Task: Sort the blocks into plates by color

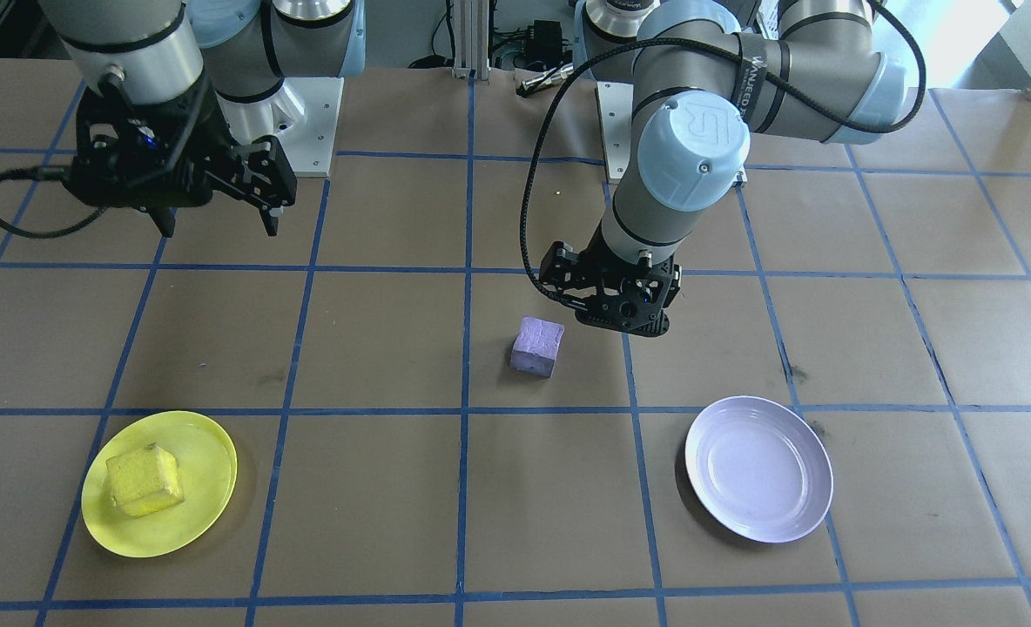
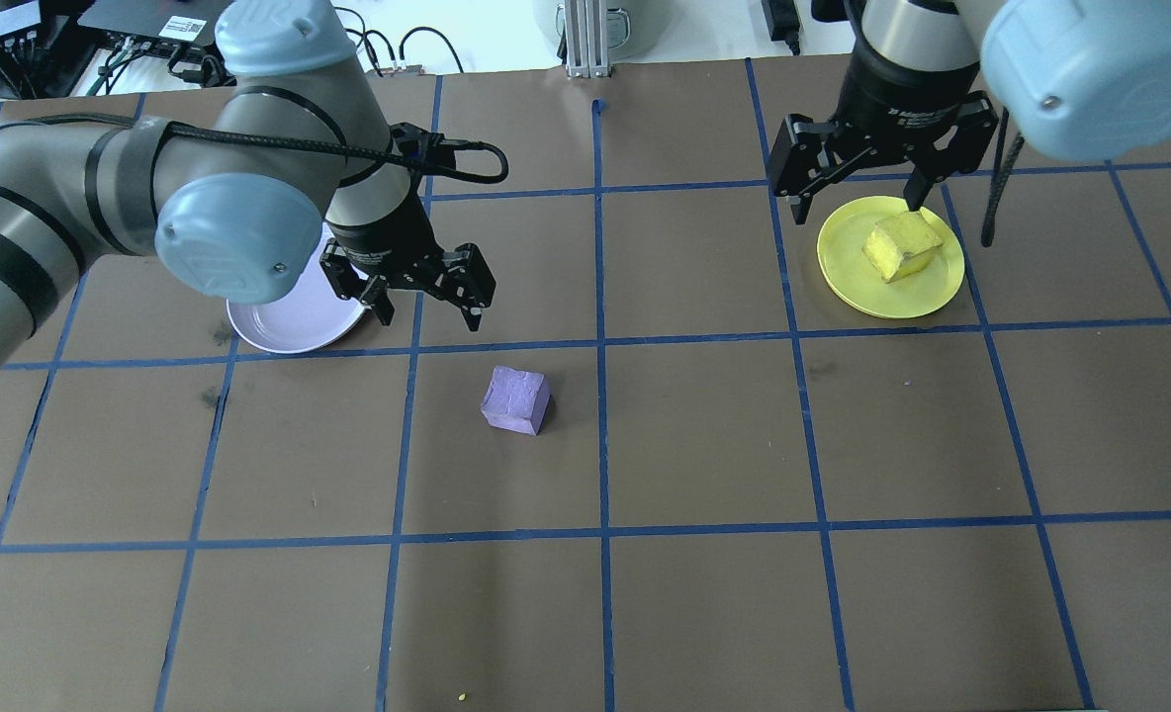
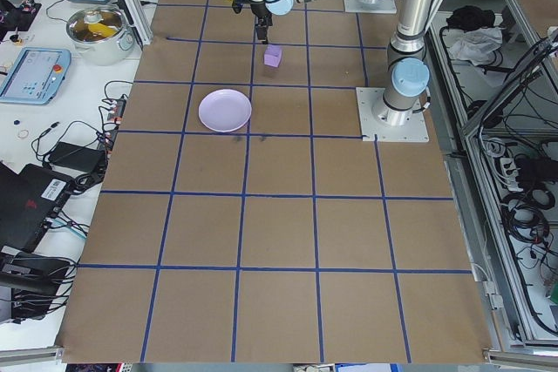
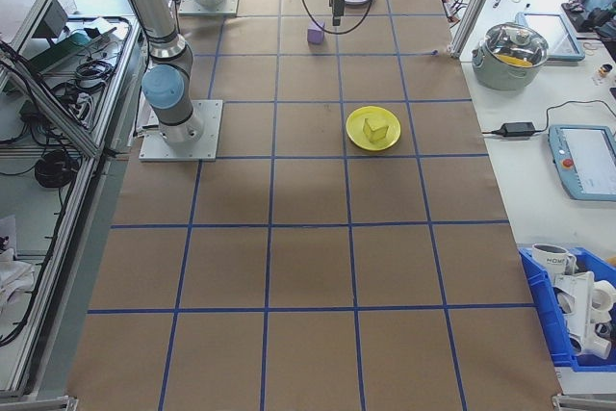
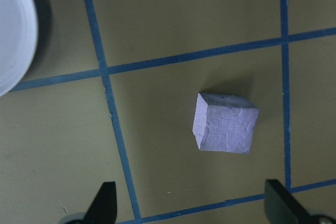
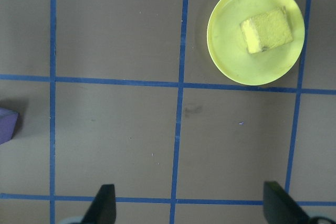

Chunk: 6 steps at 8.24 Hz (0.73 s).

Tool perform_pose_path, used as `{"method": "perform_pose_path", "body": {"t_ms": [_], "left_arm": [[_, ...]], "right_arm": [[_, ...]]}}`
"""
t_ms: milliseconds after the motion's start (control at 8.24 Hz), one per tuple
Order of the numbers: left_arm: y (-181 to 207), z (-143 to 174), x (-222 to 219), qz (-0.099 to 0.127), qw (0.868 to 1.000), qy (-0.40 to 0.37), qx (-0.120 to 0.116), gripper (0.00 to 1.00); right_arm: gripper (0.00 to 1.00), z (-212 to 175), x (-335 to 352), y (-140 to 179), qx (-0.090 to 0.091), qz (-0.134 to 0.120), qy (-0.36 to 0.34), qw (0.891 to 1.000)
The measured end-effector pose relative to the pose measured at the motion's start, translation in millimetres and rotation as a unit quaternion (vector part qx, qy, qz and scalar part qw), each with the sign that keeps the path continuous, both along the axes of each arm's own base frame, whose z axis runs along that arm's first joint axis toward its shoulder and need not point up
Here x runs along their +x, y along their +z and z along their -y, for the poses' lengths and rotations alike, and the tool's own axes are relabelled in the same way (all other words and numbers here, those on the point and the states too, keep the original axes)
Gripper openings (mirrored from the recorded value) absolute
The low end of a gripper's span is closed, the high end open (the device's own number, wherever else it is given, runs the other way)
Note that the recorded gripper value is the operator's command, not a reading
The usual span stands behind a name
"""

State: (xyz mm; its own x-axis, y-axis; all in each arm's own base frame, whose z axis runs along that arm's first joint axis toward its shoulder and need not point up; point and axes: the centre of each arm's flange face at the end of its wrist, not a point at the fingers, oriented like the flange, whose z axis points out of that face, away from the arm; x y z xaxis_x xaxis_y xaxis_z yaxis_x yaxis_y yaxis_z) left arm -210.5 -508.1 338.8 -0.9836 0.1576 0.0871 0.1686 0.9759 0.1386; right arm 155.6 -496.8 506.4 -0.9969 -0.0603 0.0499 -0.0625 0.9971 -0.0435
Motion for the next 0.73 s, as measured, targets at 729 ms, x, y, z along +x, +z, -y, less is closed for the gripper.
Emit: {"method": "perform_pose_path", "body": {"t_ms": [729], "left_arm": [[-68, -1, -36, -0.024, 0.999, -0.016, 0.046, 1.00]], "right_arm": [[1.00, -21, -6, 42, -0.067, 0.003, 0.004, 0.998]]}}
